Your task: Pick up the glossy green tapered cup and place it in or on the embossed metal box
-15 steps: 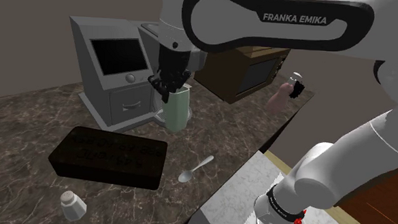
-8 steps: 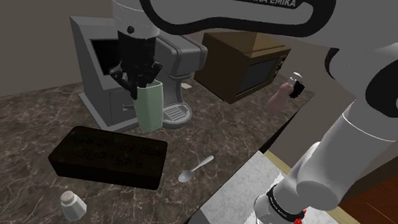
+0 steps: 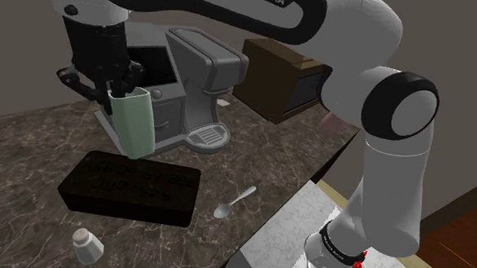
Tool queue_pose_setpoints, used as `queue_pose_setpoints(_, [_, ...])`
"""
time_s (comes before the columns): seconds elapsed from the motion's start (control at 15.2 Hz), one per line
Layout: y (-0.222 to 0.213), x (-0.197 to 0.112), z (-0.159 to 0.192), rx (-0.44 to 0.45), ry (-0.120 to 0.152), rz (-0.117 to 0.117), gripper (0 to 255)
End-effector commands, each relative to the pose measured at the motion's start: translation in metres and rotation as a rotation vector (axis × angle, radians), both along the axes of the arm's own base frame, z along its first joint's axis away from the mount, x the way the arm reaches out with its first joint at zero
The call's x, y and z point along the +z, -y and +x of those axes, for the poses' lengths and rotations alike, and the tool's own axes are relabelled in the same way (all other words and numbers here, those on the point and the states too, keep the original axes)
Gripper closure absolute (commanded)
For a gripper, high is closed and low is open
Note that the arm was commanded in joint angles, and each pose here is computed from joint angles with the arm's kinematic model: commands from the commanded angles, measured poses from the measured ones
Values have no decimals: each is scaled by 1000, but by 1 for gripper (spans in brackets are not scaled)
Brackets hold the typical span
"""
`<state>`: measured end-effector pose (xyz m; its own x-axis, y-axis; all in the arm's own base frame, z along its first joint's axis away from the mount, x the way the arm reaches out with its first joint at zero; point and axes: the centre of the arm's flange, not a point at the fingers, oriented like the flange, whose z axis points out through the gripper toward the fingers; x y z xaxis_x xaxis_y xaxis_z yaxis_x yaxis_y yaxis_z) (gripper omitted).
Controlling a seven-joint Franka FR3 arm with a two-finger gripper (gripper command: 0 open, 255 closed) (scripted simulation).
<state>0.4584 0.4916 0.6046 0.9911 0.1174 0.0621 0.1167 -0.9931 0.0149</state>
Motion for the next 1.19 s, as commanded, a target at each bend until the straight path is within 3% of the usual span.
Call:
queue_pose_setpoints(0.0, [-4, -5, 1, -3, 1, -1, 255])
queue_pose_setpoints(1.12, [-4, -95, 1, -3, 1, -1, 255])
